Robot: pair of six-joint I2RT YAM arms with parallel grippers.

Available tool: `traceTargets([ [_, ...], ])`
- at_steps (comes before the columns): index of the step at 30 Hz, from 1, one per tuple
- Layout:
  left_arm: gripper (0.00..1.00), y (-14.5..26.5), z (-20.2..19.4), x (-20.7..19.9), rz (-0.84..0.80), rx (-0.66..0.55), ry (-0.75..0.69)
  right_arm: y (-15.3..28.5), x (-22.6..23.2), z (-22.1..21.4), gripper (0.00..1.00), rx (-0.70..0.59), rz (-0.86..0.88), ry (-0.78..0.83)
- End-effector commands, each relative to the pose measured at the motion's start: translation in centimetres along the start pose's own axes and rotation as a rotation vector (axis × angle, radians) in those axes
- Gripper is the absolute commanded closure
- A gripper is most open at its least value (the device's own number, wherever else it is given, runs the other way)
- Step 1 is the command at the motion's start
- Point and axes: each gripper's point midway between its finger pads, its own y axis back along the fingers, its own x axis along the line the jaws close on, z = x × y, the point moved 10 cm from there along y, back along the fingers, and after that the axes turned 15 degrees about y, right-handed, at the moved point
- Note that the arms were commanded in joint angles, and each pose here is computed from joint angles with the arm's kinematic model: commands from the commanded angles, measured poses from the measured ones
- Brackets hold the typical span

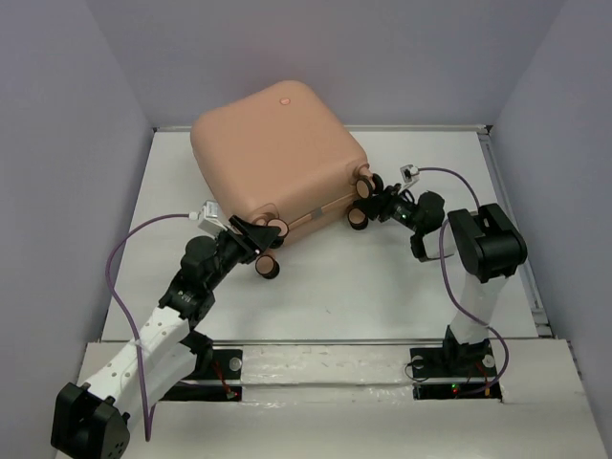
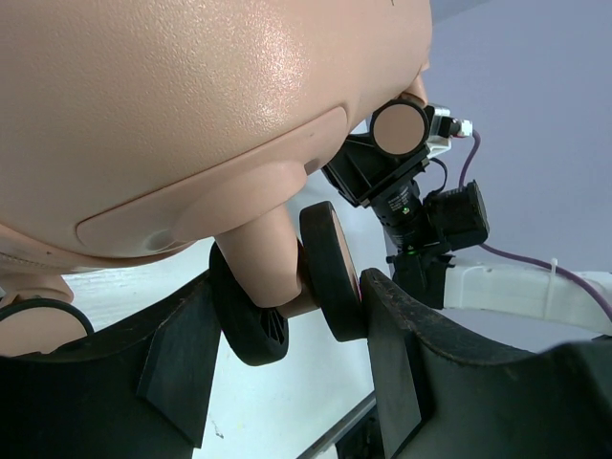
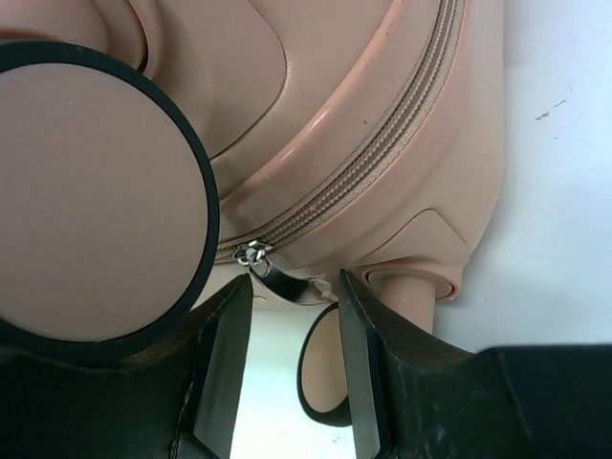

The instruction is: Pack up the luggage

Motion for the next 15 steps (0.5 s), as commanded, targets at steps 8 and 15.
traceTargets([
  [8, 0.94, 0.7, -0.7, -1.9, -0.173, 0.101, -0.095, -2.8, 1.9, 7.1, 0.63, -0.399, 0.117, 0.293],
  [15, 0.94, 0.6, -0.7, -1.9, -0.168, 0.1, -0.094, -3.1, 2.5, 7.6, 0.87, -0.428, 0.141, 0.266],
])
